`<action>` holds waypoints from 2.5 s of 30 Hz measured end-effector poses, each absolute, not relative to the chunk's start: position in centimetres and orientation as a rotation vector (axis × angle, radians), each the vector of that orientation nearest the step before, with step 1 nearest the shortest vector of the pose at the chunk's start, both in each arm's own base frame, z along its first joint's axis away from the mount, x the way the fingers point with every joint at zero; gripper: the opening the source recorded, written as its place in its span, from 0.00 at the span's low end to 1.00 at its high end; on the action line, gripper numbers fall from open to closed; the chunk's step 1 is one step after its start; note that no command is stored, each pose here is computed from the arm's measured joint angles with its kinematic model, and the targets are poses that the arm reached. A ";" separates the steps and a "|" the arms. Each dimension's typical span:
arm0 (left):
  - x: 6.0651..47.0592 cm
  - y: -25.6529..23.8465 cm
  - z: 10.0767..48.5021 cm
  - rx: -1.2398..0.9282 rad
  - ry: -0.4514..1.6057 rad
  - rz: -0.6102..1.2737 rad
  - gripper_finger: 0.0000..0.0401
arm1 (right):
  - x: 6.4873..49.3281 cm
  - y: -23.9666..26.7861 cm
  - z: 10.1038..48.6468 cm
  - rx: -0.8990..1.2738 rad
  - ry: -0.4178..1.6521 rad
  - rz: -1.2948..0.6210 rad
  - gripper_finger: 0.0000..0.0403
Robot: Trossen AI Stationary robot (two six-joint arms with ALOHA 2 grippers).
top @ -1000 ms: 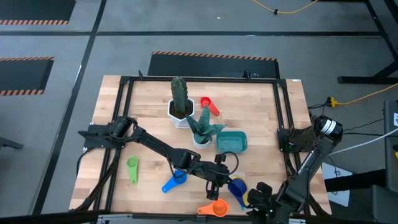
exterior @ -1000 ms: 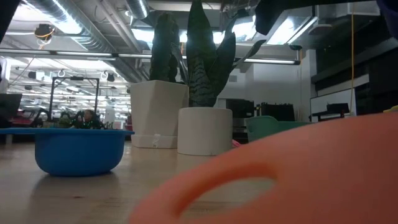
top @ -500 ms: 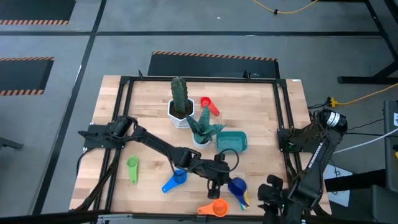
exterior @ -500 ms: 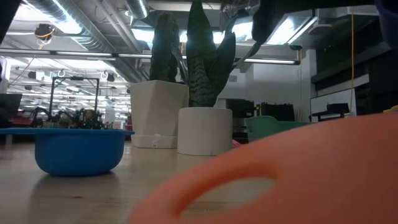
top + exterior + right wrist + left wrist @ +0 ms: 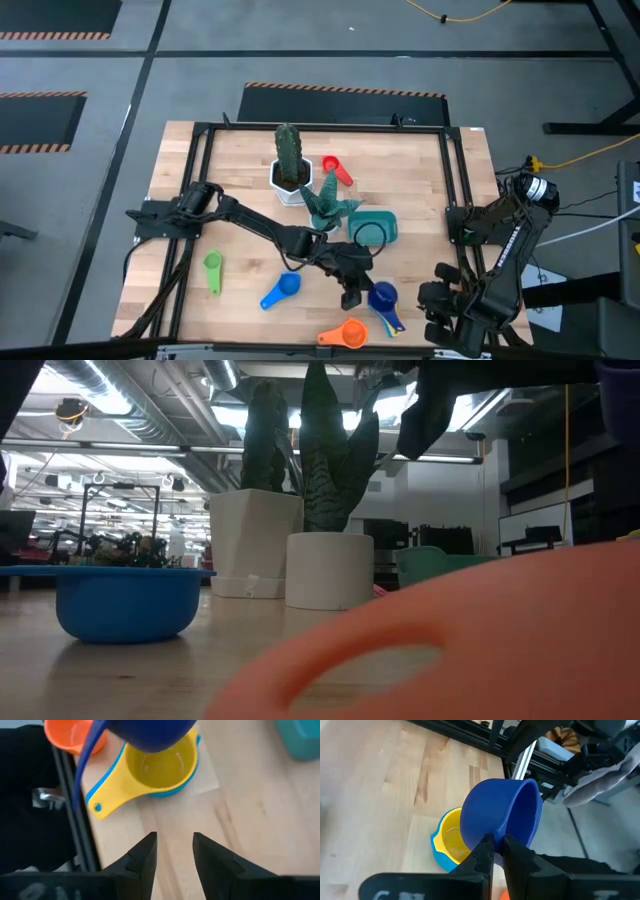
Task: Nest measuring cups in basket
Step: Stack the dark blue measuring cup on top of the yellow measuring cup
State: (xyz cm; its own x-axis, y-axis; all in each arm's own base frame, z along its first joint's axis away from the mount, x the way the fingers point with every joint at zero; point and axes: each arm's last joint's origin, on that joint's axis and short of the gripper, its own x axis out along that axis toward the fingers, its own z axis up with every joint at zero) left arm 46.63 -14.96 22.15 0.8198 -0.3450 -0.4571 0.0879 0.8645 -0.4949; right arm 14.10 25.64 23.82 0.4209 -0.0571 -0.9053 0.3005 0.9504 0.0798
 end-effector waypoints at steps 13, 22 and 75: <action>47.1 -14.9 20.3 -0.546 0.617 -0.211 0.05 | 14.0 25.4 23.8 0.223 1.111 -0.243 0.32; 47.2 -15.1 20.0 -0.552 0.619 -0.208 0.05 | 14.1 25.4 23.8 0.217 1.088 -0.249 0.32; 44.9 -18.5 18.6 -0.085 0.722 -0.311 0.25 | 15.5 27.9 20.1 0.222 1.060 -0.262 0.32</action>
